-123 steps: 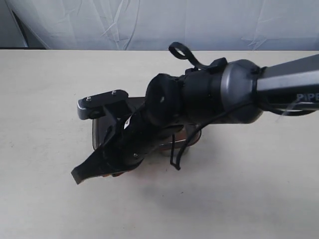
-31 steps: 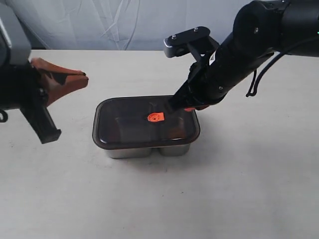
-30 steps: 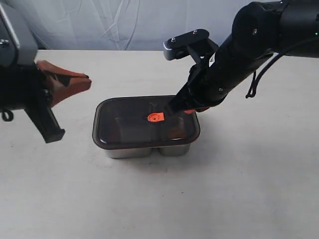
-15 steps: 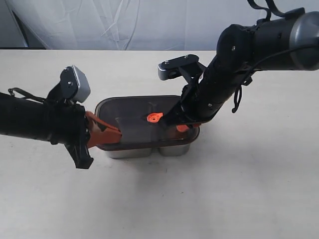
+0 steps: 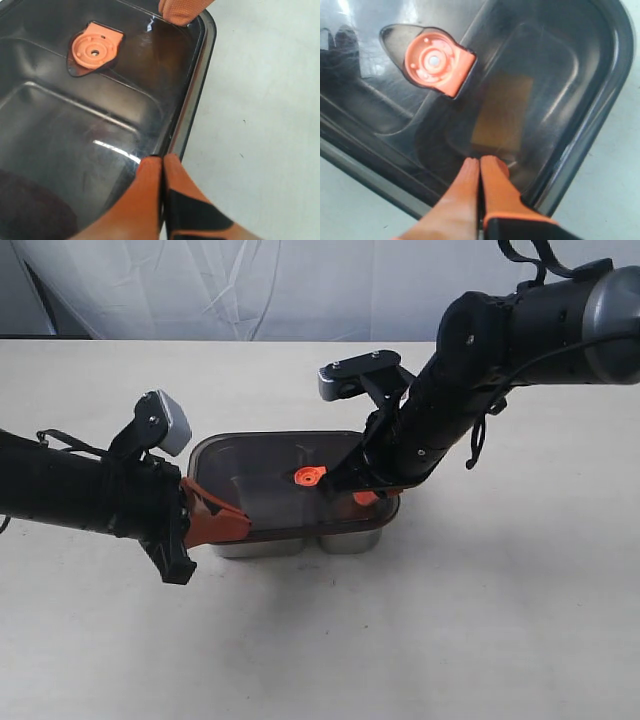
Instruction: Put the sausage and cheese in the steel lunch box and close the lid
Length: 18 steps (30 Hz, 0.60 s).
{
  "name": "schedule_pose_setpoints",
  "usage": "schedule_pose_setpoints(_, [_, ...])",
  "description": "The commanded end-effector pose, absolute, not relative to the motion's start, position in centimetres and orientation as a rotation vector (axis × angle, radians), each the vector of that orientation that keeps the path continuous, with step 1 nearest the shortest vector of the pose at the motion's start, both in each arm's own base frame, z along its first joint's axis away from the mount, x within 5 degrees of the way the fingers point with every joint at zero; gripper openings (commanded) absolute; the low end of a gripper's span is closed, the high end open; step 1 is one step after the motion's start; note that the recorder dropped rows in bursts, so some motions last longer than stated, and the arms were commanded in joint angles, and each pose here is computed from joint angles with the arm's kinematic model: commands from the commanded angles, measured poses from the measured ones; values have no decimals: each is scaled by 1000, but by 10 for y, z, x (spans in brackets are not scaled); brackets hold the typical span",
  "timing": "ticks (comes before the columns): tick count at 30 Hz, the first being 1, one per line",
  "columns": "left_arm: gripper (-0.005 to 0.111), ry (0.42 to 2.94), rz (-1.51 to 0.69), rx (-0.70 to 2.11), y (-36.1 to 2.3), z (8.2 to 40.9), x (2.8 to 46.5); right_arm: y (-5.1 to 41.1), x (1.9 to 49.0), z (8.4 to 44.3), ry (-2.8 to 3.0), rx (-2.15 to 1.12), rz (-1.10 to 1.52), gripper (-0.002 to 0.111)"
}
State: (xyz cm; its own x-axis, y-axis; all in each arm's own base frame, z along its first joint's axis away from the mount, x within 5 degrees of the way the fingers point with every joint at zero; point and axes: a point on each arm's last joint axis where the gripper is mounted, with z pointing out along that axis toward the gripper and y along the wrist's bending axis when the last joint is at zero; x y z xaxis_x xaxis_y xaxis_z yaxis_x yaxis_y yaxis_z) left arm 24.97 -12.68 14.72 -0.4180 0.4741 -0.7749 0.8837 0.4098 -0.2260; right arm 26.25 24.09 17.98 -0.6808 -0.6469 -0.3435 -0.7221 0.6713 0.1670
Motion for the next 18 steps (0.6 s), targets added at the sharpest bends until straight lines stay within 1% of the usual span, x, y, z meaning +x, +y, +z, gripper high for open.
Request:
schedule_pose_setpoints(1, [0, 2107, -748, 1157, -122, 138, 254, 236, 259, 163, 2681, -1121, 400, -1])
schedule_pose_setpoints(11, [0, 2220, -666, 1105, -116, 132, 256, 239, 260, 139, 2762, -1113, 408, -1])
schedule_pose_setpoints(18, [0, 2223, -666, 1099, -116, 132, 256, 240, 261, 139, 2755, -1097, 414, -1])
